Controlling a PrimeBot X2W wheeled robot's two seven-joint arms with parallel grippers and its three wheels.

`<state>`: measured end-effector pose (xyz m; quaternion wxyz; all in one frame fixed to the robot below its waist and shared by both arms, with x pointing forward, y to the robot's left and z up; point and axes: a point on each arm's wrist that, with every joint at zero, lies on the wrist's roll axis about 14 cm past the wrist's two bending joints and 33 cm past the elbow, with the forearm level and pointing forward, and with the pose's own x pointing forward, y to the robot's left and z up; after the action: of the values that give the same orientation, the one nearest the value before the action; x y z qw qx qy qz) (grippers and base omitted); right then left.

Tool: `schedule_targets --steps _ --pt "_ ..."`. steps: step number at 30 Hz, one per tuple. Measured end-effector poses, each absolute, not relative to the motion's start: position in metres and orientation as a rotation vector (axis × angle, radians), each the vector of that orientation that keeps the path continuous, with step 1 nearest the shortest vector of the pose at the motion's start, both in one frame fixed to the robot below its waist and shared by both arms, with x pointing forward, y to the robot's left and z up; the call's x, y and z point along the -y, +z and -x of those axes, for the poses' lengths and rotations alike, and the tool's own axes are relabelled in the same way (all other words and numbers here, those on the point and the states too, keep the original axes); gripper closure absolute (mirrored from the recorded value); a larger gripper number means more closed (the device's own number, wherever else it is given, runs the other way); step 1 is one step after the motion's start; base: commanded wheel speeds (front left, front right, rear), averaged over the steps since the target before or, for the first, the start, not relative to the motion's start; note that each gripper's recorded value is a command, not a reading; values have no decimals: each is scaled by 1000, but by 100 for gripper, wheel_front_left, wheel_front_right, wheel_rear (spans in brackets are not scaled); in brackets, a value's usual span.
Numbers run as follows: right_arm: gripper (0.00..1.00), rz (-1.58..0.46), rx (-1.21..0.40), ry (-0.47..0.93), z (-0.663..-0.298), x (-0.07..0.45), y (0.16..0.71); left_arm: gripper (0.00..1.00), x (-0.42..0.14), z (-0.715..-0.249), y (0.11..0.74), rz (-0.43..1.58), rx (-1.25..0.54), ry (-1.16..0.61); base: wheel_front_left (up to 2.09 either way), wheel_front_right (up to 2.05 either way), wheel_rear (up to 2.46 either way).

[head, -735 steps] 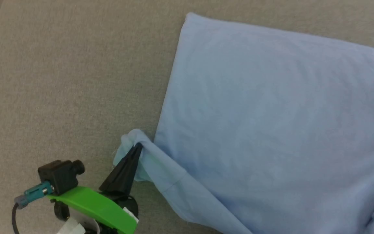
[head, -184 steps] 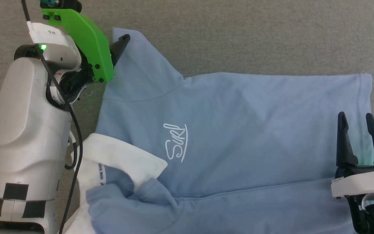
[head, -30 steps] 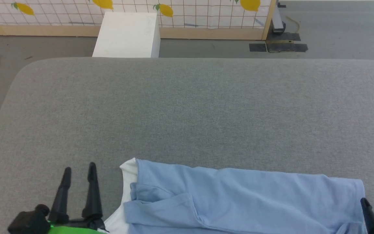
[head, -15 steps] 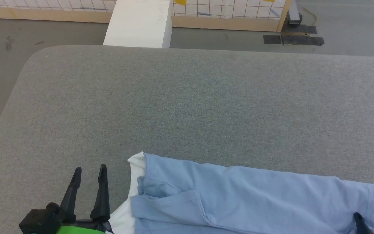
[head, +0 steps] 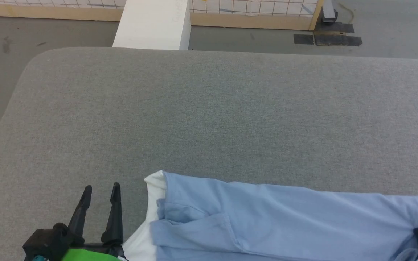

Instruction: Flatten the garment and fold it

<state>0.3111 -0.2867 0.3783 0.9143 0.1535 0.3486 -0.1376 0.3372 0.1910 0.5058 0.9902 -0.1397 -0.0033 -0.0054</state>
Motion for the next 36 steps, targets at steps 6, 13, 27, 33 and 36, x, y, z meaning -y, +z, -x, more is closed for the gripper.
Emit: schedule_targets --steps 6,13,27,33,36 --pt "100 -252 -654 -362 -319 329 405 0 -186 -340 501 262 -10 -31 0 0 0" --pt "100 -197 -621 -448 -318 367 423 0 -192 -343 497 176 -24 -41 0 0 0" --pt "100 -394 -753 140 -328 181 440 0 -189 -339 498 198 -12 -38 0 0 0" --pt "100 -394 -774 381 -327 106 449 0 -190 -339 501 195 -3 -40 0 0 0" --pt "100 -378 -773 483 -332 74 452 0 -191 -340 505 195 8 -40 0 0 0"
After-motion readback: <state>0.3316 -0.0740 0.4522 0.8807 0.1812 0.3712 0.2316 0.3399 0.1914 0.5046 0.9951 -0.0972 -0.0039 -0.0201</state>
